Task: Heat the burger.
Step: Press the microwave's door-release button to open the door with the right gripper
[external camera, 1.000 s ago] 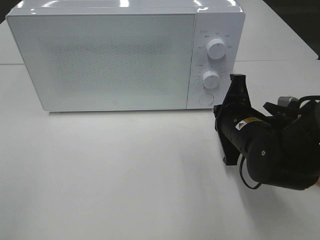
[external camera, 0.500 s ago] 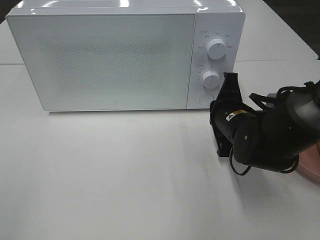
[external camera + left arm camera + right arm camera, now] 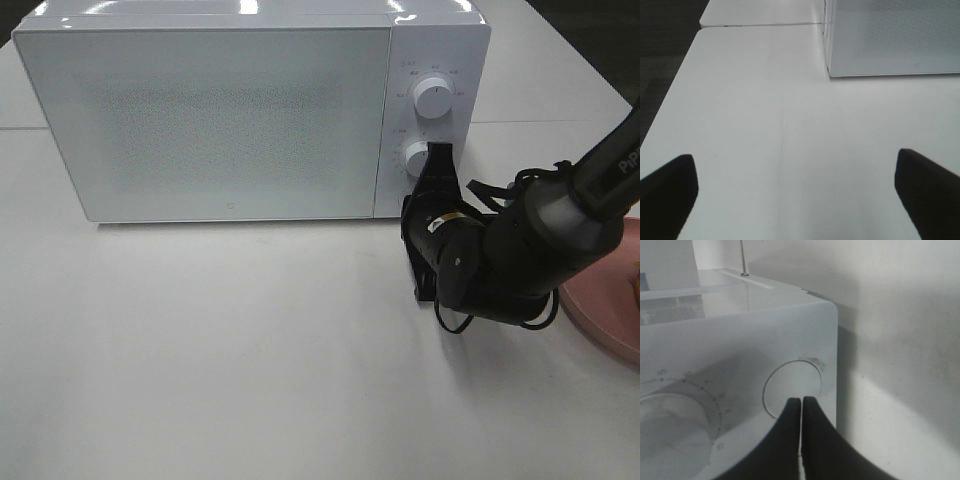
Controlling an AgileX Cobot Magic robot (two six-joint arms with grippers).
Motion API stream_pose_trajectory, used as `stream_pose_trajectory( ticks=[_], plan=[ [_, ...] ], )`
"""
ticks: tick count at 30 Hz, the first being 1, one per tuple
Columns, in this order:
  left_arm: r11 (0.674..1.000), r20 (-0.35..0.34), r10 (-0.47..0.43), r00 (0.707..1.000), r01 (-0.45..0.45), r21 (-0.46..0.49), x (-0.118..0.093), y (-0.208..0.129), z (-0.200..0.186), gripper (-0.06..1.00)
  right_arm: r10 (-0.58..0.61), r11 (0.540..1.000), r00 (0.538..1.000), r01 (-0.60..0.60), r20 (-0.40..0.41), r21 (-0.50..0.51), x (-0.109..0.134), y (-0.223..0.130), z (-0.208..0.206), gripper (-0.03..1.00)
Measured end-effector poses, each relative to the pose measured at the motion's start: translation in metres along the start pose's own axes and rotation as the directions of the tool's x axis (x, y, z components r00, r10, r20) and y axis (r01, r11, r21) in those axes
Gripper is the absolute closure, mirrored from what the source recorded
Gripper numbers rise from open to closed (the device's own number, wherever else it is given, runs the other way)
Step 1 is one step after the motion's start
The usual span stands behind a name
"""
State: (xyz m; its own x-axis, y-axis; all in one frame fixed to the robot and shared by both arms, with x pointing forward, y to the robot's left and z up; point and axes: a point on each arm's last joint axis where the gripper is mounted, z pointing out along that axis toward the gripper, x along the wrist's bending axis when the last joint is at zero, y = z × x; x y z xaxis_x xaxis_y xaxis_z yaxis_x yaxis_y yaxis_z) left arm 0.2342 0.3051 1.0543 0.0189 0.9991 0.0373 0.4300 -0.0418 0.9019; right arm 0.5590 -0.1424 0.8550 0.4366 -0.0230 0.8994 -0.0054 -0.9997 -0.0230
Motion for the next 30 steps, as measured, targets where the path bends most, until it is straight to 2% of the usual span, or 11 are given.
stream_pose_trajectory(
  ticks=[30],
  plan=[
    [1.0,0.0,0.0,1.0,0.0,0.0,0.0,0.0,0.0,-0.05,0.015,0.999,1.0,-0.015,-0.002,-0.041,0.004,0.0,0.023,0.96]
  ],
)
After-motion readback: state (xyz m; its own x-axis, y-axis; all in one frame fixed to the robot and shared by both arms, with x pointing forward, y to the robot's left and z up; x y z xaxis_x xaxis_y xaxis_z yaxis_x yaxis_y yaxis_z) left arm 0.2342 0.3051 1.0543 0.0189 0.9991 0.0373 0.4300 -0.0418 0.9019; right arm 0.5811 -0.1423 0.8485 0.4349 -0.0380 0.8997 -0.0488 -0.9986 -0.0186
